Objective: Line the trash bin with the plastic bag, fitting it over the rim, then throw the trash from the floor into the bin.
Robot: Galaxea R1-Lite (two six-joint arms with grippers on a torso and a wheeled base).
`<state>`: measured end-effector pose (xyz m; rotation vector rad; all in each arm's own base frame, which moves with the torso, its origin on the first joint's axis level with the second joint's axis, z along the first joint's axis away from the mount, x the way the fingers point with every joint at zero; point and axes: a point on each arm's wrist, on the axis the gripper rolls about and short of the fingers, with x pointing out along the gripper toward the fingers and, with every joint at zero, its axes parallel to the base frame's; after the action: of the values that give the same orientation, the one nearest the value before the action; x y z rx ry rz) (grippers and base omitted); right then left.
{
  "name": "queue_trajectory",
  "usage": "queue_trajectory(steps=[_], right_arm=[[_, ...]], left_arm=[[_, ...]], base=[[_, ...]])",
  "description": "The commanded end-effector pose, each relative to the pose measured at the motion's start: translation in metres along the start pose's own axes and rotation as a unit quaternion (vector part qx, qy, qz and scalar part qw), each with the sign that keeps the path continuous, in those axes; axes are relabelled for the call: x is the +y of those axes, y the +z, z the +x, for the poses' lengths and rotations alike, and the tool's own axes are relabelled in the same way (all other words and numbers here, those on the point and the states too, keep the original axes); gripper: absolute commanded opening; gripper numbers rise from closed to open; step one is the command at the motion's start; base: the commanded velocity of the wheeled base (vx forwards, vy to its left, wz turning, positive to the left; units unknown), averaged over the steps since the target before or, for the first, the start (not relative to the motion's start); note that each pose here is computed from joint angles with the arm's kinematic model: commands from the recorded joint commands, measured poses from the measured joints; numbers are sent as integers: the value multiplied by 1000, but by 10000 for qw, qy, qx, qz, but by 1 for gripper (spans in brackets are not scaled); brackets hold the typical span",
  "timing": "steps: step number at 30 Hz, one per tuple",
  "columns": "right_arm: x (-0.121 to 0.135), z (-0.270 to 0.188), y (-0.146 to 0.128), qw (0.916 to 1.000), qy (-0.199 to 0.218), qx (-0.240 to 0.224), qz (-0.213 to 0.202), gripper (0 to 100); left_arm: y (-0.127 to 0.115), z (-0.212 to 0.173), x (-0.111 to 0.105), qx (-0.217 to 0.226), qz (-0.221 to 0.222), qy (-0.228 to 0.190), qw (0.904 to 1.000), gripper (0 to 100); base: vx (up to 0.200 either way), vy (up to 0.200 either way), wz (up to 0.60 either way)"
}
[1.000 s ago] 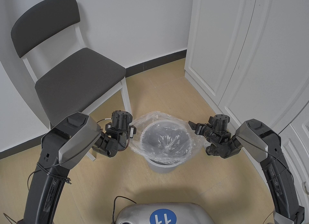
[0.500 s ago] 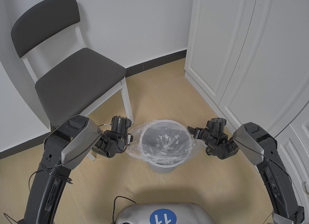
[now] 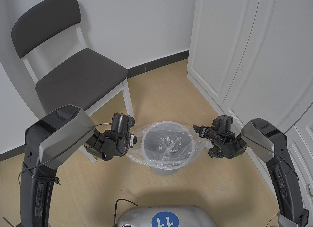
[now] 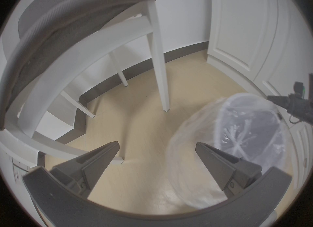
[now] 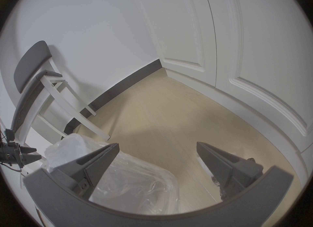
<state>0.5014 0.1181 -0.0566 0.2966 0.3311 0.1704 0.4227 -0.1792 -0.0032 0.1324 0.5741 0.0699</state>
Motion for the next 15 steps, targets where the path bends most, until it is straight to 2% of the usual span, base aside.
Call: queue_trajectory(steps=[1,5,8,11,15], right_arm=[[15,-17,25,9998,108,-137,-32,100],[15,-20,33,9998,105,-195,-31,100],[13,-25,48,9995,107,-283,8,100],[11,-27,51,9995,84,-308,9,100],[0,-27,55,9995,-5,-322,31,100]], left_arm=[[16,-43,-8,-165,57,-247,9995,100],[13,-65,-25,-125,243,-484,9985,100],[-5,-74,-52,-6,530,-734,9959,100],[-21,-70,-68,208,795,-702,9941,100],[-23,-62,-81,329,932,-543,9936,100]], base=[[0,0,0],[0,0,0],[0,0,0],[0,0,0],[0,0,0]])
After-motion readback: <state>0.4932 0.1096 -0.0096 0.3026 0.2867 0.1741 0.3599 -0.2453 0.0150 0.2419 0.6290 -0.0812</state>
